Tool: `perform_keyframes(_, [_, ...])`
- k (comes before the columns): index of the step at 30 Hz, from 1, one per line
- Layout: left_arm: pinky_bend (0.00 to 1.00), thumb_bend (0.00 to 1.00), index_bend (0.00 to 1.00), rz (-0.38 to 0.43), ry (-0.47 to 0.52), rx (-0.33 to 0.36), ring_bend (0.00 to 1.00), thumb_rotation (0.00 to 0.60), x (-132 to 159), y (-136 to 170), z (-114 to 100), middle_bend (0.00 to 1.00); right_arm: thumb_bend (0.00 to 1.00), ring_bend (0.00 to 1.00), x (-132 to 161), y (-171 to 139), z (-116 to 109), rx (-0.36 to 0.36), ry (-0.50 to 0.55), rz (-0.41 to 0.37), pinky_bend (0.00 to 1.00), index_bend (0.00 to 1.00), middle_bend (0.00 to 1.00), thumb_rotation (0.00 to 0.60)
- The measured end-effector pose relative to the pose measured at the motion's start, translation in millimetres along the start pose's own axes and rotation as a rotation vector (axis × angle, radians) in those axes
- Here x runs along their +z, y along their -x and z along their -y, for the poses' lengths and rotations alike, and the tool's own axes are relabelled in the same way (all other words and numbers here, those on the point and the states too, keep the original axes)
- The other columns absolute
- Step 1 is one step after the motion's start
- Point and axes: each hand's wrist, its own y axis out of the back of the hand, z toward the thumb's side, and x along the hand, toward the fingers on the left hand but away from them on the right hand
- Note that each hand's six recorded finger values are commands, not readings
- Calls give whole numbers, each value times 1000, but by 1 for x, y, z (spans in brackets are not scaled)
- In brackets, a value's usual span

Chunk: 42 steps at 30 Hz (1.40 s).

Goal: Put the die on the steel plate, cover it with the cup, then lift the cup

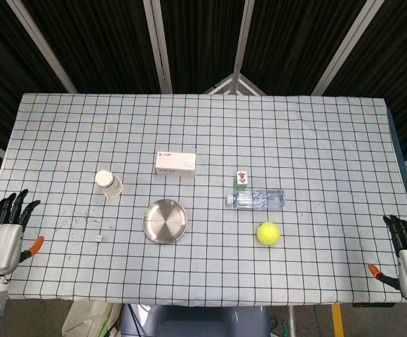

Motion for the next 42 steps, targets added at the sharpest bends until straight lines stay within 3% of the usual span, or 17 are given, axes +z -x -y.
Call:
perform_keyframes(16, [78, 362, 207, 7, 3, -5, 0, 600, 1, 2, 0, 8, 41, 116, -1, -1, -1, 0, -3, 9, 48, 108, 125, 600])
perform_keyframes(28, [78, 364, 308, 47, 39, -28, 0, 600, 13, -3, 9, 44, 42, 116, -3, -3, 2, 19, -3, 18, 48, 108, 125, 600])
perform_keyframes(42, [78, 361, 327, 141, -23, -225, 0, 600, 52, -28, 57, 45, 42, 116, -6, -2, 2, 34, 2, 29, 48, 108, 125, 600])
